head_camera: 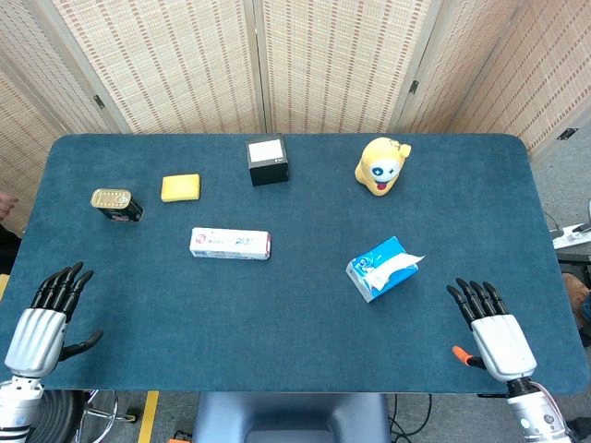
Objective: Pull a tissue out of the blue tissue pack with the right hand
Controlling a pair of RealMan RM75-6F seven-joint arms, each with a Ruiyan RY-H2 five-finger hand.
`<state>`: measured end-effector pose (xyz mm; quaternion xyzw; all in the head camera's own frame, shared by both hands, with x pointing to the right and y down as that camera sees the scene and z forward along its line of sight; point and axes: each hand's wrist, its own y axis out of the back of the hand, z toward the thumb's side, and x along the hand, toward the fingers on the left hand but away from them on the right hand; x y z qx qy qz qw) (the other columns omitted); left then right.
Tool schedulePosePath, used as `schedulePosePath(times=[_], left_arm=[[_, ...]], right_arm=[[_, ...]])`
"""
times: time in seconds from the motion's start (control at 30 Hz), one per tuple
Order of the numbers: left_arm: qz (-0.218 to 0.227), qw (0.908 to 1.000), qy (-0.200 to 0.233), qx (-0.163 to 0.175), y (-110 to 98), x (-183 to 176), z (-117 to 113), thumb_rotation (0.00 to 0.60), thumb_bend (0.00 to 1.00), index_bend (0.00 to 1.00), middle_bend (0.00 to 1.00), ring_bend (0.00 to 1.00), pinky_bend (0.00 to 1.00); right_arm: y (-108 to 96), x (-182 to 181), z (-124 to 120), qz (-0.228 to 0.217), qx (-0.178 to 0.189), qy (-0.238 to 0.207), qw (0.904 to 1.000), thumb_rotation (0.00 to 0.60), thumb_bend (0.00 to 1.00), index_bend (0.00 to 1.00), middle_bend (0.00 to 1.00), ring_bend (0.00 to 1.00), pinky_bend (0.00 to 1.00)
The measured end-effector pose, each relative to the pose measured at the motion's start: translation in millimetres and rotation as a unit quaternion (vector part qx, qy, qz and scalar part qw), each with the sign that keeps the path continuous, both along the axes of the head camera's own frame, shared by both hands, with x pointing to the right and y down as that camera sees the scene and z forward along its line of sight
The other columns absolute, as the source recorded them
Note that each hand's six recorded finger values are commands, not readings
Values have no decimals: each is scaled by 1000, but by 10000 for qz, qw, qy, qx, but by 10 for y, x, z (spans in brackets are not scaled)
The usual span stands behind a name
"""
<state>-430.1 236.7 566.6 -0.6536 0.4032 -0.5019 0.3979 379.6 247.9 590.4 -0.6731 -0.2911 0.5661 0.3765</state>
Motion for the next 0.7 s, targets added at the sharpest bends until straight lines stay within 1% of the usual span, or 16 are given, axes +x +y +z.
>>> schedulePosePath(times=[0.3, 0.43, 0.5, 0.57, 0.63, 0.7], left_arm=[[-8, 10000, 19, 21, 0, 1, -13, 600, 220, 0, 0, 0, 141], [-13, 10000, 18, -17, -4, -1, 4, 600, 221, 0, 0, 0, 142], [-18, 10000, 18, -16, -8, -3, 4, 600, 221, 0, 0, 0, 141], [-21, 10000, 29, -4, -9, -4, -4, 600, 220, 0, 0, 0, 141], [-30, 10000, 44, 7, -10, -8, -13, 600, 221, 0, 0, 0, 141], [-42, 10000, 53, 4, -12, -13, -17, 600, 221, 0, 0, 0, 142]], right_arm=[[-38, -14, -8, -5, 103, -127, 9999, 600, 1, 0, 0, 0, 0], [-94, -43, -2, -50, 260, -291, 9992, 600, 27, 0, 0, 0, 0], [-153, -67, 21, -57, 376, -392, 9985, 600, 46, 0, 3, 0, 0], [-244, -108, 59, -79, 490, -469, 9977, 600, 62, 25, 35, 0, 0], [-333, -165, 93, -123, 561, -505, 9971, 600, 81, 83, 94, 0, 0], [-431, -238, 128, -190, 637, -491, 9966, 600, 98, 131, 124, 0, 0]])
